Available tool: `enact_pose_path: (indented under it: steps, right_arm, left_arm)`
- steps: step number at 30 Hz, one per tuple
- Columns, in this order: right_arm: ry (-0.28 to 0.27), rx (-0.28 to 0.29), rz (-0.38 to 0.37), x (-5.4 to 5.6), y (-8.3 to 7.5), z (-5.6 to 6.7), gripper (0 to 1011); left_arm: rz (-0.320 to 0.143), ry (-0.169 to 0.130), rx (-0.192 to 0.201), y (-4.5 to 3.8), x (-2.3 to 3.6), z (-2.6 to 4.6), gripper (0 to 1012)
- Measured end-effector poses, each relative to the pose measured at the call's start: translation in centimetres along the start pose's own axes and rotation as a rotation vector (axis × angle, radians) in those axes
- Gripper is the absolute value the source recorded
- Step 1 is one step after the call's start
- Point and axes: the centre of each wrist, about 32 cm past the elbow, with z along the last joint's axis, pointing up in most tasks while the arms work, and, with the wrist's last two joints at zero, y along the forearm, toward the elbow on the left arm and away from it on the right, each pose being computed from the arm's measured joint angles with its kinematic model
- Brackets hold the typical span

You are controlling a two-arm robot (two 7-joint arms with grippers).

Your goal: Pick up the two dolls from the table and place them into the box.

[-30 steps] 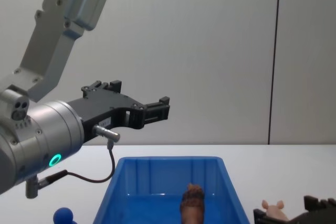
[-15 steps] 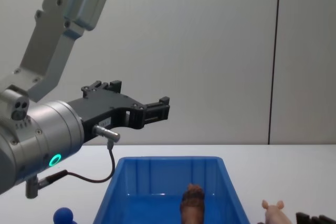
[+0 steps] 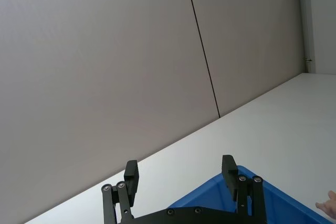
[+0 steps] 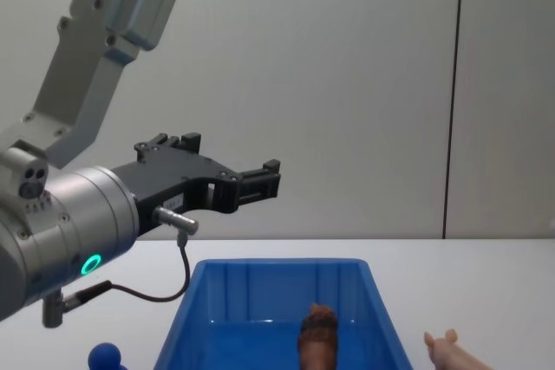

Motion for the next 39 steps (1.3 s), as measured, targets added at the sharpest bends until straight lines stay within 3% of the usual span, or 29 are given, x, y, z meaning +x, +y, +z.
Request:
enact_pose_path:
  steps: [6,18,29,39]
  right_arm:
    - [-0.006,0.015,0.009,0.0,0.0,0.1,380]
    - [-0.052,0.138,0.063,0.1,-0.3,1.1,380]
    - [-0.085,0.269,0.185,0.4,0.1,2.9,380]
    - [-0.094,0.304,0.310,0.3,1.5,4.2,390]
  left_arm:
    - [0.000,0.000,0.000,0.00,0.00,0.00,1001]
    - [0.000,0.000,0.000,0.00,0.00,0.00,1001]
    - [0.000,0.000,0.000,0.00,0.00,0.00,1001]
    - [0.000,0.000,0.000,0.00,0.00,0.00,1001]
